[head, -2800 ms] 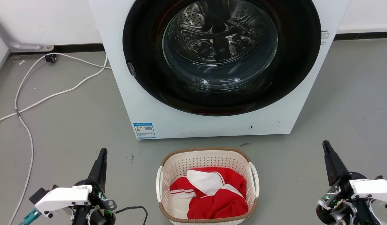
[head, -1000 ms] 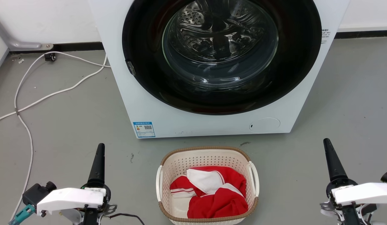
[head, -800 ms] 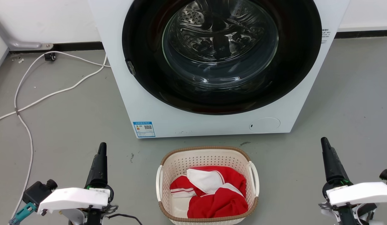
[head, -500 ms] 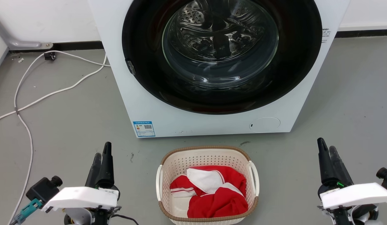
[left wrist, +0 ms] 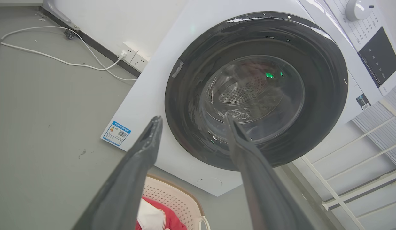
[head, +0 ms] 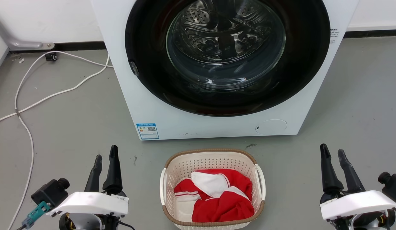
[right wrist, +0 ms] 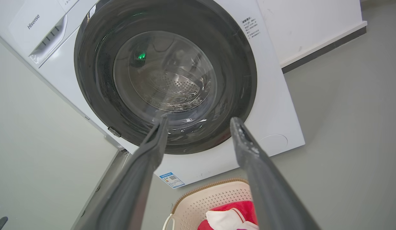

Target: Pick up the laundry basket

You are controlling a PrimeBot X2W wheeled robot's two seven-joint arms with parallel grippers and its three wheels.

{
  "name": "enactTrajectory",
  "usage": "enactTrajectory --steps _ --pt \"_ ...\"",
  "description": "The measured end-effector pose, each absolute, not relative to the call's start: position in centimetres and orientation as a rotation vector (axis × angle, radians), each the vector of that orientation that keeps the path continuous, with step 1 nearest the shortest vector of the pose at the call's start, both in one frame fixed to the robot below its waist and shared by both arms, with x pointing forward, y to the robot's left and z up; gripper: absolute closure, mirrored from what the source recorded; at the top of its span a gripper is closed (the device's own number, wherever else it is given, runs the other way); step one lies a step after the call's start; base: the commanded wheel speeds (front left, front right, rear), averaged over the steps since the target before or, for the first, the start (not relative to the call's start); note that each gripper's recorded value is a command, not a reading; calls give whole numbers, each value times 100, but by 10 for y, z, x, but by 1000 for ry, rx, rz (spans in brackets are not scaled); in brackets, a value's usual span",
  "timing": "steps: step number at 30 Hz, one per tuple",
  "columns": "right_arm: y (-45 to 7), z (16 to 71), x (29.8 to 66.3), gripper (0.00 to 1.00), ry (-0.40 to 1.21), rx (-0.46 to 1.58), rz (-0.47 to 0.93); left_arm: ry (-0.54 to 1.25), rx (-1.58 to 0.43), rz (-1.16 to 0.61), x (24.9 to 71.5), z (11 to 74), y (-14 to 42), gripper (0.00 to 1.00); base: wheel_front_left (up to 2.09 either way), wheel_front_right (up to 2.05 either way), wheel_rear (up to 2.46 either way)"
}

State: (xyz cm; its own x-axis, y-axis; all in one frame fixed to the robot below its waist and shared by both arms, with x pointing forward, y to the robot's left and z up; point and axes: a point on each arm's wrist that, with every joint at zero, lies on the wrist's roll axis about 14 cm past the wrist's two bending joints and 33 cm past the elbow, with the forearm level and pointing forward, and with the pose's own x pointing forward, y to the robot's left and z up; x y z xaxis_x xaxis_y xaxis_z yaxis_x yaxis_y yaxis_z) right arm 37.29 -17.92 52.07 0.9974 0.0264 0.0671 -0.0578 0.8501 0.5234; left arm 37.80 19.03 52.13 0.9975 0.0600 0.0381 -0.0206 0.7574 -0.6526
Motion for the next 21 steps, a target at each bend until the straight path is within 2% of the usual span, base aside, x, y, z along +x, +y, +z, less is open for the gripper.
enactTrajectory --steps 21 --pt "-169 534 370 0 -119 312 88 -104 -489 33 374 529 186 0 0 0 0"
